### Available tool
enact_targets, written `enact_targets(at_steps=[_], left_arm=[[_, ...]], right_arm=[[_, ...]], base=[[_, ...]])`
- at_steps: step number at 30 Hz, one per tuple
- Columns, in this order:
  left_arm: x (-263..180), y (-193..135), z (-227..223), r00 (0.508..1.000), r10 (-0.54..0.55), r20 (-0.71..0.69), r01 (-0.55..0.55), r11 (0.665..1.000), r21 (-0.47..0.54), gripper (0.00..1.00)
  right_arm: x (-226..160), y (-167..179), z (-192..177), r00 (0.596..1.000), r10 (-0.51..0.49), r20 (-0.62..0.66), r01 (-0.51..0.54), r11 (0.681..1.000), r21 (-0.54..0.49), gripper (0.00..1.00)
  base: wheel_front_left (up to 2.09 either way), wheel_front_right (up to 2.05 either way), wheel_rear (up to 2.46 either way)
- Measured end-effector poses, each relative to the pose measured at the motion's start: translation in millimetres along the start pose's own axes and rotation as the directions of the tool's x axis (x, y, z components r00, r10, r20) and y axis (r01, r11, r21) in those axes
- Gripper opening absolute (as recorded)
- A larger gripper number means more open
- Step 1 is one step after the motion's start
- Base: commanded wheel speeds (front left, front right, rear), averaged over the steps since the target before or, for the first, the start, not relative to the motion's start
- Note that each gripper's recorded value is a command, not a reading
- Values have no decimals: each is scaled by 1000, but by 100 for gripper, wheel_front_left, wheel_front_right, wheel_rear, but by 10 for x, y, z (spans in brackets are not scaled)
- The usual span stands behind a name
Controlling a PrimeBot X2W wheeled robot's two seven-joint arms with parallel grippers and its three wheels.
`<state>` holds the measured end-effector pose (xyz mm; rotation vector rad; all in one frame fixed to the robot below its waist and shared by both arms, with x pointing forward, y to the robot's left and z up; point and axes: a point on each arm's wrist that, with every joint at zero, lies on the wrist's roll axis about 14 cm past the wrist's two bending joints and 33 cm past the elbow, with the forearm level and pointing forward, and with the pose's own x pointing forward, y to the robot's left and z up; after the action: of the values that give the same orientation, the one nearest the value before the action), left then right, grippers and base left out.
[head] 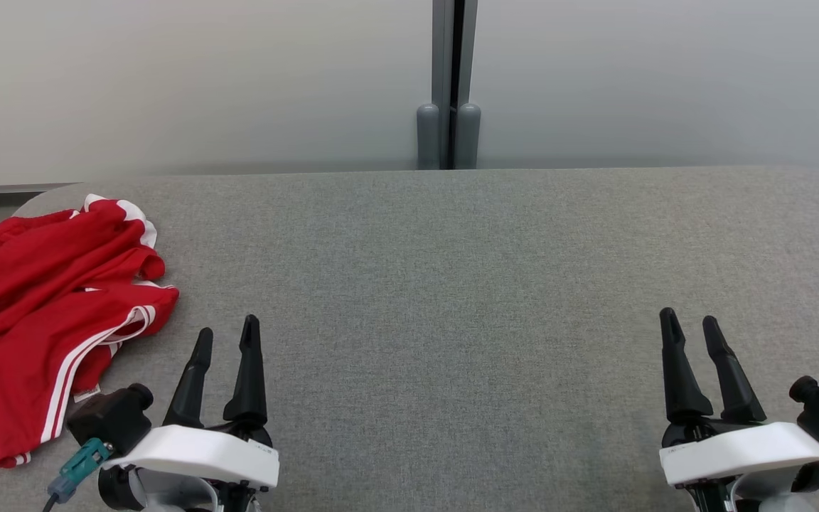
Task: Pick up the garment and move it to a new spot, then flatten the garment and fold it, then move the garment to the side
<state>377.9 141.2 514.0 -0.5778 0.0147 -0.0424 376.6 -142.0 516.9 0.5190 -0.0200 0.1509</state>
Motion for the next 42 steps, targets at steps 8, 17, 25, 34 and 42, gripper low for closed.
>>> enact_targets(at_steps=[8, 17, 25, 34, 42], left_arm=[[-12, -42, 13, 1000, -20, 18, 18, 997, 78, 100], [-36, -106, -18, 999, -50, 22, 46, 988, 147, 100], [-48, -122, -1, 997, -63, 38, 54, 978, 203, 100], [-63, -120, -3, 996, -68, 50, 54, 969, 243, 100], [-84, 17, -97, 999, -31, 29, 22, 956, 292, 100]], right_arm=[[-37, -51, -46, 1000, -13, -7, 12, 997, -74, 100], [-33, 45, -42, 1000, 23, -1, -23, 988, -155, 100], [-27, -1, 8, 1000, 17, 20, -12, 976, -216, 100], [-50, -75, -29, 1000, 3, 13, 1, 960, -279, 100], [-62, -45, -125, 1000, 22, -17, -26, 934, -358, 100]], base=[[0, 0, 0], [0, 0, 0], [0, 0, 0], [0, 0, 0], [0, 0, 0]])
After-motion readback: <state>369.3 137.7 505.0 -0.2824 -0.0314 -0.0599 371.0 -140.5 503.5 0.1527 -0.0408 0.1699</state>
